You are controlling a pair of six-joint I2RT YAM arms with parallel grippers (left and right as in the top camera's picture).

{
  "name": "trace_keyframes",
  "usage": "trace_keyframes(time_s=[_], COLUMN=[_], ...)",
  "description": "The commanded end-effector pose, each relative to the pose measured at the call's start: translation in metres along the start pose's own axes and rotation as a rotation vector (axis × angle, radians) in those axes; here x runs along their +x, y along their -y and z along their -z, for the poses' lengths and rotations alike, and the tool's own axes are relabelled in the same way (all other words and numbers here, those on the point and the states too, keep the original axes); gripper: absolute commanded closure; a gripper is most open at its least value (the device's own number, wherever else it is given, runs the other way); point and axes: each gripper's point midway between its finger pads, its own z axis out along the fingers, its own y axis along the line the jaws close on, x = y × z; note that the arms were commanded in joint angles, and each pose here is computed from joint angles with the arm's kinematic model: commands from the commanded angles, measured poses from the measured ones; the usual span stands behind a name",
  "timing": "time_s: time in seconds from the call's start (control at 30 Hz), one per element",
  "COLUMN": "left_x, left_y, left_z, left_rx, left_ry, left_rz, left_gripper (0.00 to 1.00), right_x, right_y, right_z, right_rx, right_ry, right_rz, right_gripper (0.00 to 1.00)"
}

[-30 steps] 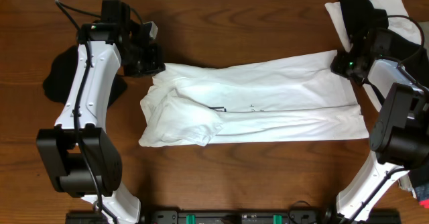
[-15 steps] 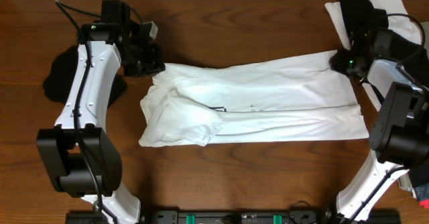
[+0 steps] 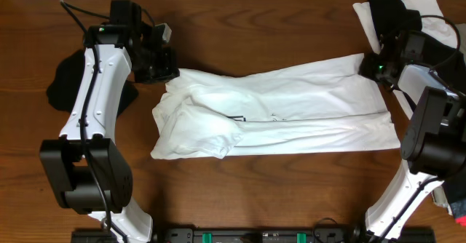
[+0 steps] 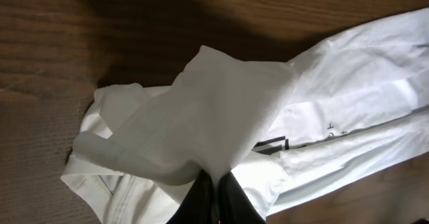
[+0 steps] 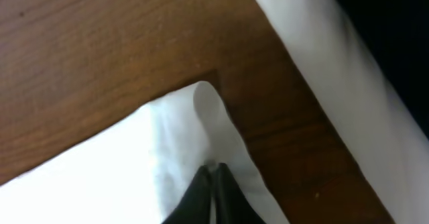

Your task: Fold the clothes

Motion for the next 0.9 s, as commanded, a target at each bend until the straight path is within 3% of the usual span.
trace_keyframes(time_s=[0.0, 0.37, 0.63, 0.87], left_x=[-0.001, -0.001, -0.001, -0.001], left_y=[0.004, 0.004, 0.004, 0.004], left_z=[0.006, 0.006, 0.006, 0.006], left_rx=[0.011, 0.011, 0.011, 0.011], left_ry=[0.013, 0.013, 0.013, 0.013], left_rz=[-0.001, -0.001, -0.001, -0.001], left_gripper=[0.94, 0.94, 0.94, 0.94], right_x=[0.015, -0.011, -0.043, -0.046], right_y=[0.004, 0.005, -0.013, -0.022], right_z=[-0.012, 0.004, 0.049, 0.074], right_rx=[0.002, 0.001, -0.015, -0.016], right_ry=[-0.043, 0.029, 0.128, 0.130], right_rz=[-0.010, -0.015, 0.015, 0.016], right_gripper=[0.98, 0.99, 0.99, 0.99])
